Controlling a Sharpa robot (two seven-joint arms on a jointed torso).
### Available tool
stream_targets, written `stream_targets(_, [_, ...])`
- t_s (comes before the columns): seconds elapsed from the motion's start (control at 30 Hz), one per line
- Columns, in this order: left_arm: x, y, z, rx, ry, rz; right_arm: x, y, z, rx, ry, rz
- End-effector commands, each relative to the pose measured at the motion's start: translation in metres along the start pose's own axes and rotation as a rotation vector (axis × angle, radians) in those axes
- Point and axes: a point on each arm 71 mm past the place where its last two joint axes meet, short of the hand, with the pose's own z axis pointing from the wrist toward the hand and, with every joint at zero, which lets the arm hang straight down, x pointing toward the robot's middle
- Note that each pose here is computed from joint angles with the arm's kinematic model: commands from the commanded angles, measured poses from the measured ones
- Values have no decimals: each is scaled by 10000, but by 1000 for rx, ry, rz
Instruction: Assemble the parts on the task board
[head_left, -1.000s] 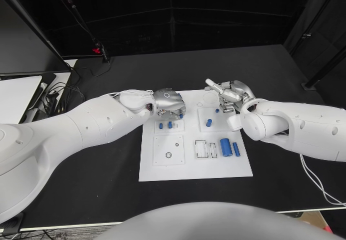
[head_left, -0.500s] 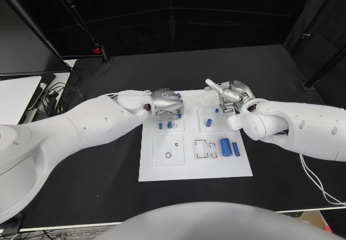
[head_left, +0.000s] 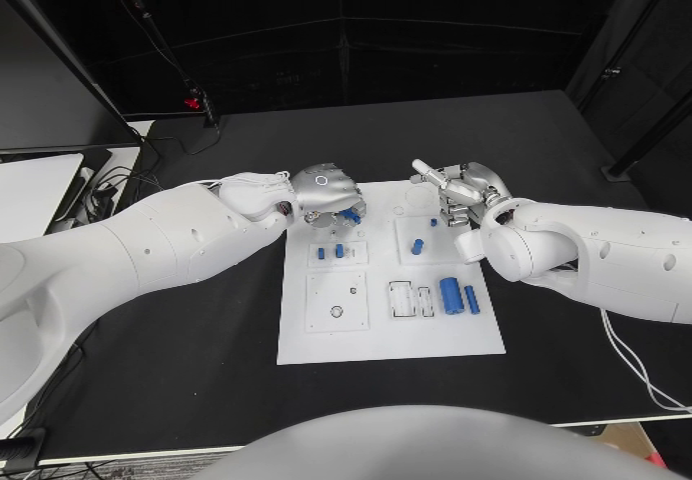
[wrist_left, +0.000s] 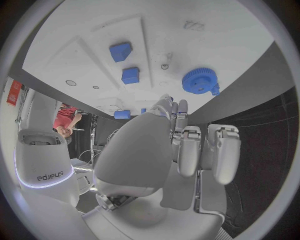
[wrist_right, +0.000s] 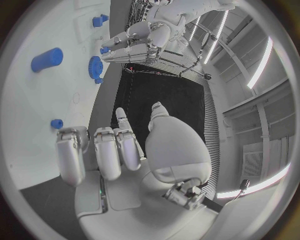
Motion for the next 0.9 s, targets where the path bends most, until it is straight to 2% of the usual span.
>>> stream_targets(0.03, [-87, 22, -49, 3, -56, 30, -6, 7, -3, -1, -1, 1])
stream_targets(0.2, [-108, 67, -160, -13, -45, 23, -14, 5, -5, -1, -2, 1])
stream_targets(0.53, [-70, 129, -380, -48, 3, -7, -17, 4, -6, 0, -1, 1])
stream_targets(0.9, [-22, 155, -449, -66, 43, -28, -25, 3, -8, -2, -1, 1])
